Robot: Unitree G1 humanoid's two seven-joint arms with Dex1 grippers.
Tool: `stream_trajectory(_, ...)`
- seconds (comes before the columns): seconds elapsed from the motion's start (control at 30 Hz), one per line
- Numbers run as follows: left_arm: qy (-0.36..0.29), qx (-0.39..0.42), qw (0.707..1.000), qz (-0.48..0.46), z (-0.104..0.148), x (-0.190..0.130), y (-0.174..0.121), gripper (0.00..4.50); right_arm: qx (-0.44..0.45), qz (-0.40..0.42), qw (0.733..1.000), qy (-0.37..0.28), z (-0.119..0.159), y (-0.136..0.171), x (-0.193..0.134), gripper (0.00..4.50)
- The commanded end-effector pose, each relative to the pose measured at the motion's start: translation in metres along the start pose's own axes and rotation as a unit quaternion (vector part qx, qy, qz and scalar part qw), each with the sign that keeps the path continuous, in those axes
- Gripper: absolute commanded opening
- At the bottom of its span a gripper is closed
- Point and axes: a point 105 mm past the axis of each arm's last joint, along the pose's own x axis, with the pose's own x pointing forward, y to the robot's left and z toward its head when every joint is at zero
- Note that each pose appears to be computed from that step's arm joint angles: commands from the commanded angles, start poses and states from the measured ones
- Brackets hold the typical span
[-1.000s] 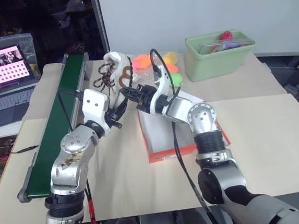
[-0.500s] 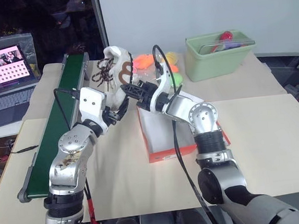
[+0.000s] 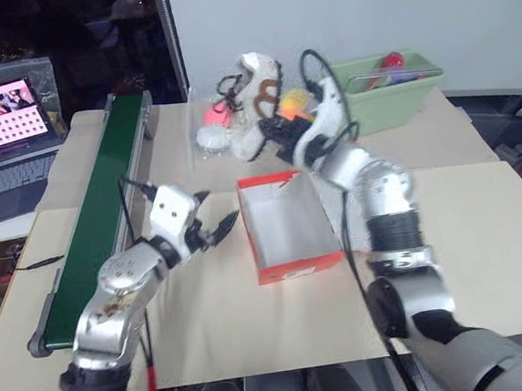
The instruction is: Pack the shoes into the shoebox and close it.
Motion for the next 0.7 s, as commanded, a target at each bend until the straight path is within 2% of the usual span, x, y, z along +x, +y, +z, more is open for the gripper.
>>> stream_trajectory(0.03,-0.034,0.035,0.998,-0.036,0.017,-0.007,-0.008,3.63,-0.050,0.018,0.996,0.065,0.012,0.007,-0.033,0.41)
stream_trajectory(0.17,-0.038,0.039,0.996,-0.066,0.016,-0.006,-0.016,3.63,-0.073,-0.002,0.985,0.159,0.026,-0.002,-0.062,0.41)
stream_trajectory(0.3,-0.039,0.042,0.995,-0.087,0.011,-0.003,-0.026,3.63,-0.044,0.003,0.974,0.221,0.020,-0.005,-0.065,0.41)
stream_trajectory(0.53,-0.051,0.037,0.993,-0.104,0.012,0.003,-0.035,3.63,-0.006,0.000,0.947,0.320,-0.013,-0.011,-0.060,0.41)
stream_trajectory(0.7,-0.056,0.040,0.991,-0.112,0.014,0.001,-0.039,3.63,0.008,-0.020,0.933,0.360,-0.035,-0.025,-0.064,0.41)
